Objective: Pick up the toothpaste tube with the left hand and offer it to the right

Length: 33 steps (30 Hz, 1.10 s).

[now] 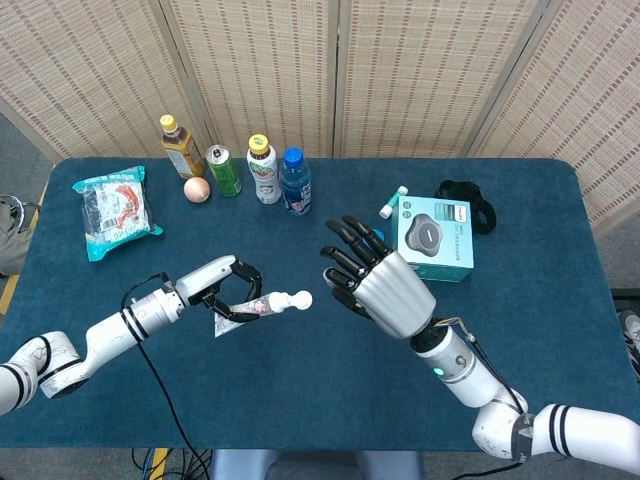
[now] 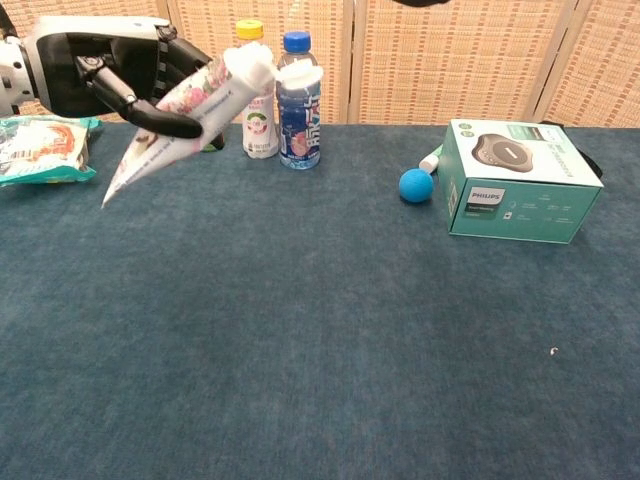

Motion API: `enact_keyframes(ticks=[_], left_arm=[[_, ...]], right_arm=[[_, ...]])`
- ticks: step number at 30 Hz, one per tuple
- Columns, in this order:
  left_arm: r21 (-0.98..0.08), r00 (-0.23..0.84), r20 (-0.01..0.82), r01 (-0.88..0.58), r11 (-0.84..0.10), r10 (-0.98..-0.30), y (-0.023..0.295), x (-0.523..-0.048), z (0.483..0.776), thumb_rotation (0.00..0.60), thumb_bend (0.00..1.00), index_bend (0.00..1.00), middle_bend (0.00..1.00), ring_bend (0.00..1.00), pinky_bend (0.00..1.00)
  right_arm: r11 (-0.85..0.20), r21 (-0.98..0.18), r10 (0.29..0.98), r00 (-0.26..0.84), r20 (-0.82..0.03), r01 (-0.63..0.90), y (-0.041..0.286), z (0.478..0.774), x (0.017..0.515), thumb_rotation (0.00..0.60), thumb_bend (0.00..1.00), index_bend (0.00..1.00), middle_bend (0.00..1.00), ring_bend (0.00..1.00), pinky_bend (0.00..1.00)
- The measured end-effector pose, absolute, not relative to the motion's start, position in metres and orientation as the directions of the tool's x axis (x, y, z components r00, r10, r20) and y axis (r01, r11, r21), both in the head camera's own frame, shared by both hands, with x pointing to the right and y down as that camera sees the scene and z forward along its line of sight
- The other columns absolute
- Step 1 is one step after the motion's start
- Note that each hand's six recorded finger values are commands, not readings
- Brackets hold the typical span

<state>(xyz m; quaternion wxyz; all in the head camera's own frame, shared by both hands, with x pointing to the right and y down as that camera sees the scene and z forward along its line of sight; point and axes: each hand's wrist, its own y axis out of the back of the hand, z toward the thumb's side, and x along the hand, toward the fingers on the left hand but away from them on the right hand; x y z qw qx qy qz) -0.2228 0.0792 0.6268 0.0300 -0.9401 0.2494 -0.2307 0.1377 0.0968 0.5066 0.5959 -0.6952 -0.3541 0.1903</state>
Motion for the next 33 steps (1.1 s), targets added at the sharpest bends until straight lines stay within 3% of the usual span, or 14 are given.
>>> enact_keyframes(ticks=[10,20,28,33], left_arm=[[-0.48,0.698,0.538,-0.206,-0.853,-0.472,0.09,-0.231,0.663,0.6,0.34,0.65,0.68,0.46,0.33],[-0.594,0.623,0.624,-0.014,-0.805,-0.472,0.099,-0.234,0.692,0.6,0.34,0.62,0.65,0.43,0.33],[-0.639,0.583,0.659,0.099,-0.763,-0.475,0.104,-0.239,0.705,0.6,0.34,0.44,0.46,0.28,0.29],[-0.655,0.555,0.676,0.152,-0.74,-0.485,0.107,-0.246,0.71,0.6,0.34,0.25,0.36,0.21,0.25]], right_arm=[[-0.028,-0.985,0.767,0.635,0.088,0.171,0.095,0.502,0.178,0.6,0.17,0.47,0.36,0.12,0.16],[-0.046,-0.988,0.793,0.606,0.054,0.149,0.097,0.506,0.197,0.6,0.17,0.47,0.36,0.12,0.16],[-0.055,-0.987,0.806,0.59,0.046,0.152,0.097,0.506,0.205,0.6,0.17,0.47,0.36,0.12,0.16],[-0.053,-0.987,0.819,0.572,0.043,0.15,0.097,0.507,0.213,0.6,0.17,0.47,0.36,0.12,0.16]])
